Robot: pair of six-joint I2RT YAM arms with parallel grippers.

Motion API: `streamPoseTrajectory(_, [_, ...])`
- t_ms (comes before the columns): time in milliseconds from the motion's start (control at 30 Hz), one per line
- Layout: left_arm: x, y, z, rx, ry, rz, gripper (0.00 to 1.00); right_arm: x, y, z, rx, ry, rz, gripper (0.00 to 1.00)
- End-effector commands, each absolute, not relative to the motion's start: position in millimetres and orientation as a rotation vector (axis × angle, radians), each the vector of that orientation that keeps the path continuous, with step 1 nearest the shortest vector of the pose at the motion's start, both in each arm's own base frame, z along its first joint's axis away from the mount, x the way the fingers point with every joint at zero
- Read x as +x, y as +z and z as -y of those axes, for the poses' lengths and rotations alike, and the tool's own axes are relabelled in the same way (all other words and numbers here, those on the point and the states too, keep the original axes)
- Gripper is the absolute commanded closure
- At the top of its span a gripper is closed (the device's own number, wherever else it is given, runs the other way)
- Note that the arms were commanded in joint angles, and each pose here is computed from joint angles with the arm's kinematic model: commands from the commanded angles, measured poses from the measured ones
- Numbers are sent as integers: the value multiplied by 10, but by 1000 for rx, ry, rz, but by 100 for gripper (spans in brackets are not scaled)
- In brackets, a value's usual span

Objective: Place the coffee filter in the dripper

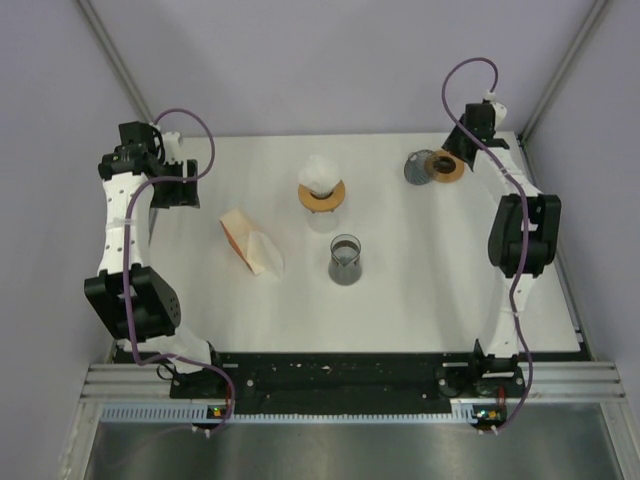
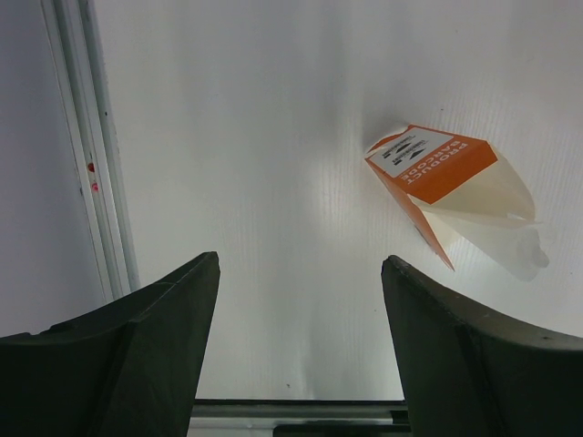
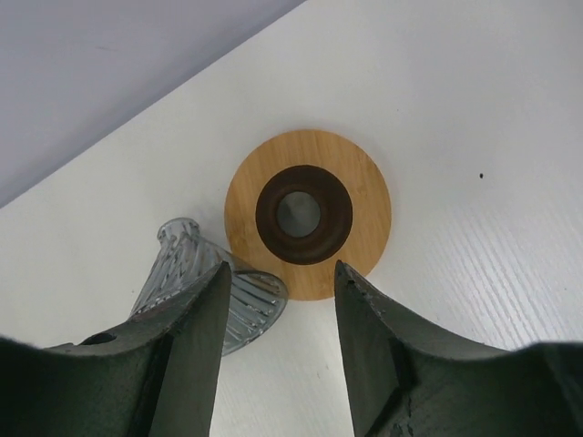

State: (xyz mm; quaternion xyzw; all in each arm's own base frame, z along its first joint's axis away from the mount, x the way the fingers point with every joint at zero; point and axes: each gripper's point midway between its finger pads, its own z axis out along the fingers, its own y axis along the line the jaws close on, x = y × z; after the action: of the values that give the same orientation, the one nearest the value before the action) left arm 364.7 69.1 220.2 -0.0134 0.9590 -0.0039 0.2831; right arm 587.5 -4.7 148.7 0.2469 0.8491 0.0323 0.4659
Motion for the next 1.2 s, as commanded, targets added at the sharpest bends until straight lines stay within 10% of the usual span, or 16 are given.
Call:
streamPoseTrajectory(0, [3704,2353,-716,-28,1,-2516,23,6153,1423,202,711,44,-2028,51])
streamPoseTrajectory(800, [3692,2362,-705,-18,-3,-2512,23,6193,301,361,757,-42,-2275,66])
streamPoseTrajectory(1033, [3667,2394,-688,-15,-11,-2503,23,6028,191,371,719,-71,-2335,100])
streamPoseTrajectory(1167, [3643,2430,-685,-6,-7,-2485,23,5974,353,369,701,-65,-2317,100])
